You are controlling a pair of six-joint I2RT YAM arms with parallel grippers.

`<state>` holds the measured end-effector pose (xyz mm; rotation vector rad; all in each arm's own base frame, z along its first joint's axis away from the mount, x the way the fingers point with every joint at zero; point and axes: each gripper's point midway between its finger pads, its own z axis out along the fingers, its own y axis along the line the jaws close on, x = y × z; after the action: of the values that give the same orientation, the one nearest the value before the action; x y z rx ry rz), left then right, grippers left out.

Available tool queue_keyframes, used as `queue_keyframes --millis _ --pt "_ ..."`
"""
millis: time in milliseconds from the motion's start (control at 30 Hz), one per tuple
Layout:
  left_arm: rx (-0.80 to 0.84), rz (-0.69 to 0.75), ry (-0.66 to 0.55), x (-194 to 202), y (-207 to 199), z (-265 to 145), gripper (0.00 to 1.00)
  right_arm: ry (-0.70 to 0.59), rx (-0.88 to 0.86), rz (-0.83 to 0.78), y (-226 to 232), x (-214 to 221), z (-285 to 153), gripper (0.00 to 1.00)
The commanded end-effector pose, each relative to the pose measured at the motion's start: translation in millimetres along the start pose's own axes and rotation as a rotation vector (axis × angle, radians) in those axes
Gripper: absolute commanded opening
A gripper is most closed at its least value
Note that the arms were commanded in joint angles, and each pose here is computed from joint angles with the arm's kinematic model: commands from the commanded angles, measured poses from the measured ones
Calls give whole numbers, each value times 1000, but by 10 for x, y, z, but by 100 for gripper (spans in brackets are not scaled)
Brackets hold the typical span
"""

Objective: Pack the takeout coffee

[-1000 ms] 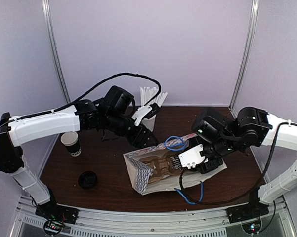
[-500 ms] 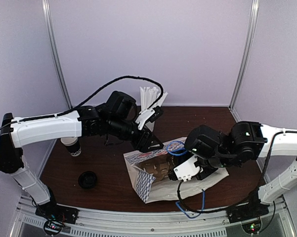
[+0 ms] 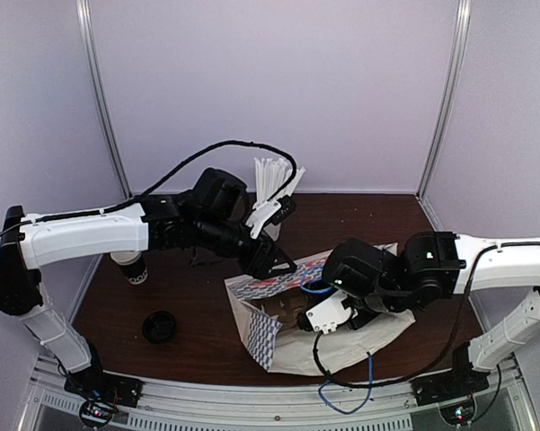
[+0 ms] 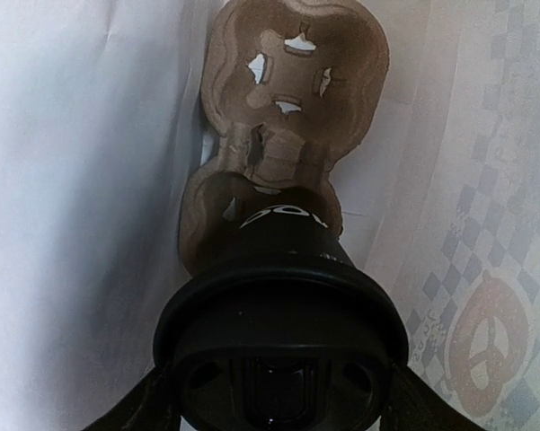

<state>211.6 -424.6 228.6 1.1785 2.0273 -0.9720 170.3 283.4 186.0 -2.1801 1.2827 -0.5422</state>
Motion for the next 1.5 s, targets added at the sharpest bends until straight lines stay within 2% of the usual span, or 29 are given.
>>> queue_keyframes --millis 0,800,1233,1467 --pt "13 37 -54 -107 -56 -84 61 19 34 -7 -51 -26 85 43" --pt "-7 -4 -91 -77 193 -138 61 54 -60 39 -45 88 451 43" --pt "-48 -57 -149 -107 428 -442 61 -8 -359 281 -282 254 666 44" --pt "-79 -72 -168 -43 488 -642 61 14 -576 369 -314 340 845 43"
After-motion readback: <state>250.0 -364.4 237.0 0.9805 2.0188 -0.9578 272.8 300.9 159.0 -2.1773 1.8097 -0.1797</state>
